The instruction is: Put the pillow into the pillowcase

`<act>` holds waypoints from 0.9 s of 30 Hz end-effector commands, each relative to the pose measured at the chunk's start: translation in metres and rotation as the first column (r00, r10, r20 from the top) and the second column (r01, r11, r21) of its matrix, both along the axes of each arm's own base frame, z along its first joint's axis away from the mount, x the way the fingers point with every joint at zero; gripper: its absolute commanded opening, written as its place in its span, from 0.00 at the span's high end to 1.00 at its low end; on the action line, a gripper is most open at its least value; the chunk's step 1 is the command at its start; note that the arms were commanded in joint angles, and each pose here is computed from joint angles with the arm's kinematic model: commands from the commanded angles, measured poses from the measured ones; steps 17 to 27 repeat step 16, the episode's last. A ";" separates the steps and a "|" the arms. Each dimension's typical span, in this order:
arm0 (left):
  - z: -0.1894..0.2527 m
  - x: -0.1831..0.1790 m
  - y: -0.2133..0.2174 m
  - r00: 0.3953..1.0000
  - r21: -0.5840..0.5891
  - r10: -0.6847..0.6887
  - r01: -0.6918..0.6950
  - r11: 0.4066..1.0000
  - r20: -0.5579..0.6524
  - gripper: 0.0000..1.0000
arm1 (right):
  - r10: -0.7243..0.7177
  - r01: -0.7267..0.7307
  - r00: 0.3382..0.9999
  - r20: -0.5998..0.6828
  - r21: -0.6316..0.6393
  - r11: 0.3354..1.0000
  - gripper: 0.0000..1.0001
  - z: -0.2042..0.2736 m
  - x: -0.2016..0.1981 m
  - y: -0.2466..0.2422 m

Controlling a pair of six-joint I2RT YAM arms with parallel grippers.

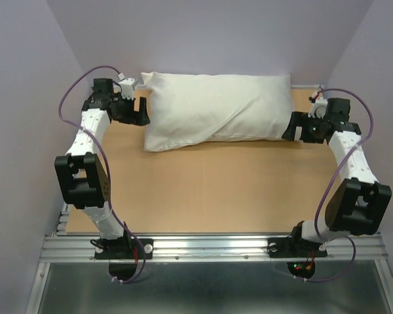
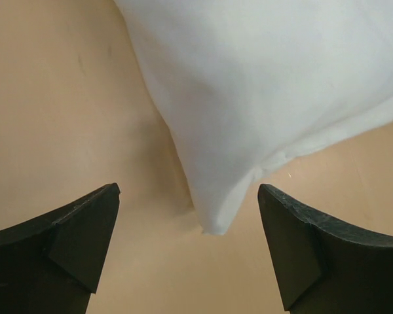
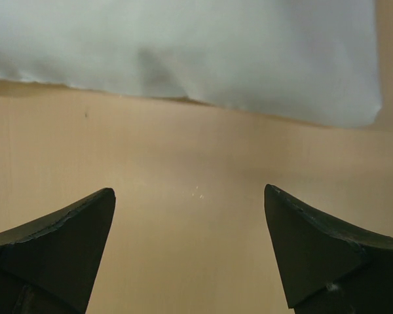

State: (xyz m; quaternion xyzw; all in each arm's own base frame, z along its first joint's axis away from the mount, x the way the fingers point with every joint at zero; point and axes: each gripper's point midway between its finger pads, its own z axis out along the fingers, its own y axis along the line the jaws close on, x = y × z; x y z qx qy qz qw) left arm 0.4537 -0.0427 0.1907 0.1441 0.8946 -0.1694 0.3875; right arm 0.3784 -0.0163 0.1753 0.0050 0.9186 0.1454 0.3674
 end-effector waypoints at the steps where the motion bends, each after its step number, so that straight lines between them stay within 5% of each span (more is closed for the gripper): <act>1: 0.020 -0.028 -0.011 0.998 0.018 -0.033 0.032 0.999 0.058 0.01 | 0.043 -0.044 0.999 0.010 0.086 0.995 0.00 0.002 -0.030 0.023; 16: 0.014 -0.071 -0.043 0.990 0.048 -0.103 0.098 0.994 0.097 0.01 | 0.039 -0.040 0.999 0.017 0.101 0.994 0.00 -0.002 -0.062 0.032; 27: 0.014 -0.071 -0.043 0.990 0.048 -0.103 0.098 0.994 0.097 0.01 | 0.039 -0.040 0.999 0.017 0.101 0.994 0.00 -0.002 -0.062 0.032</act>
